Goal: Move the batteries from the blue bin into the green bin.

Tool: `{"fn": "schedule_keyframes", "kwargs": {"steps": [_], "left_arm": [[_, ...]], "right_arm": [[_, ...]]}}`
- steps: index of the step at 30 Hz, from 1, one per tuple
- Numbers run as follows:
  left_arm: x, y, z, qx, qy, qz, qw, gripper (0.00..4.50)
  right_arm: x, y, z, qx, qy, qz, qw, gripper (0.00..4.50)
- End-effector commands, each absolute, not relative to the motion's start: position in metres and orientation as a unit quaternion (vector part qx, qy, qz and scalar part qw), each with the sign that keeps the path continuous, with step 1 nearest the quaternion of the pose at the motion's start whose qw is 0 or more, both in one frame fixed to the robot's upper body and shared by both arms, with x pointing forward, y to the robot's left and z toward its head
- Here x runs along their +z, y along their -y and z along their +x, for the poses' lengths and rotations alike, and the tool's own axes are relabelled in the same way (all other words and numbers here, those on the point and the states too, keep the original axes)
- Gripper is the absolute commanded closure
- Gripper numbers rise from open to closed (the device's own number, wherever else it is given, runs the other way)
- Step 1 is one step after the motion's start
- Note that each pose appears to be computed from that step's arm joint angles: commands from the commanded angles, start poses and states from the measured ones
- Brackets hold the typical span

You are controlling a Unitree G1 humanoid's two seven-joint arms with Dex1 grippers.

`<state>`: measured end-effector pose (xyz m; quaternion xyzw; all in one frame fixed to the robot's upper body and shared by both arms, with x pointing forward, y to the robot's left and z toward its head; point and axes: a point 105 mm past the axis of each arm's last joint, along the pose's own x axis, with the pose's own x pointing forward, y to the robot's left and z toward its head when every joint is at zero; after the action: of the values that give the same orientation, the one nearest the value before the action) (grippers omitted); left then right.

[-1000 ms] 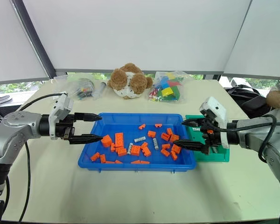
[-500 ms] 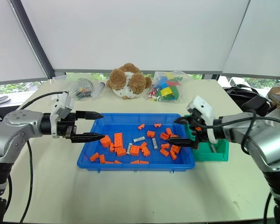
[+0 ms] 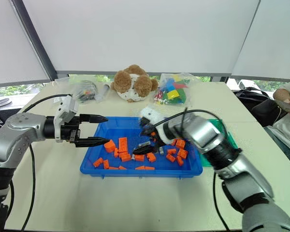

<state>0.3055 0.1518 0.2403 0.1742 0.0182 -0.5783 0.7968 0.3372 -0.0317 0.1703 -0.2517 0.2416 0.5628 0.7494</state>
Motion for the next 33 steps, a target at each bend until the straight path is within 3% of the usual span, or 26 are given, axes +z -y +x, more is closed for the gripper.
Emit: {"fn": "schedule_keyframes", "kwargs": {"steps": [1, 7, 25, 28, 31, 33], "left_arm": [[0.25, -0.15, 0.302, -0.574, 0.007, 0.191, 0.797, 0.0], [0.249, -0.151, 0.299, -0.566, 0.011, 0.186, 0.803, 0.0], [0.248, -0.149, 0.299, -0.56, 0.02, 0.184, 0.807, 0.0], [0.248, -0.148, 0.299, -0.56, 0.021, 0.183, 0.808, 0.0], [0.248, -0.148, 0.298, -0.56, 0.021, 0.182, 0.808, 0.0], [0.248, -0.147, 0.298, -0.561, 0.021, 0.181, 0.808, 0.0]], "right_arm": [[0.167, 0.024, 0.344, 0.552, -0.243, -0.272, 0.75, 0.08], [0.141, 0.017, 0.36, 0.528, -0.266, -0.307, 0.745, 0.08], [0.127, 0.009, 0.362, 0.537, -0.284, -0.312, 0.731, 0.08], [0.127, 0.006, 0.362, 0.537, -0.285, -0.307, 0.732, 0.84], [0.128, 0.004, 0.362, 0.538, -0.285, -0.305, 0.733, 2.3], [0.129, 0.003, 0.362, 0.538, -0.283, -0.305, 0.733, 2.27]]}}
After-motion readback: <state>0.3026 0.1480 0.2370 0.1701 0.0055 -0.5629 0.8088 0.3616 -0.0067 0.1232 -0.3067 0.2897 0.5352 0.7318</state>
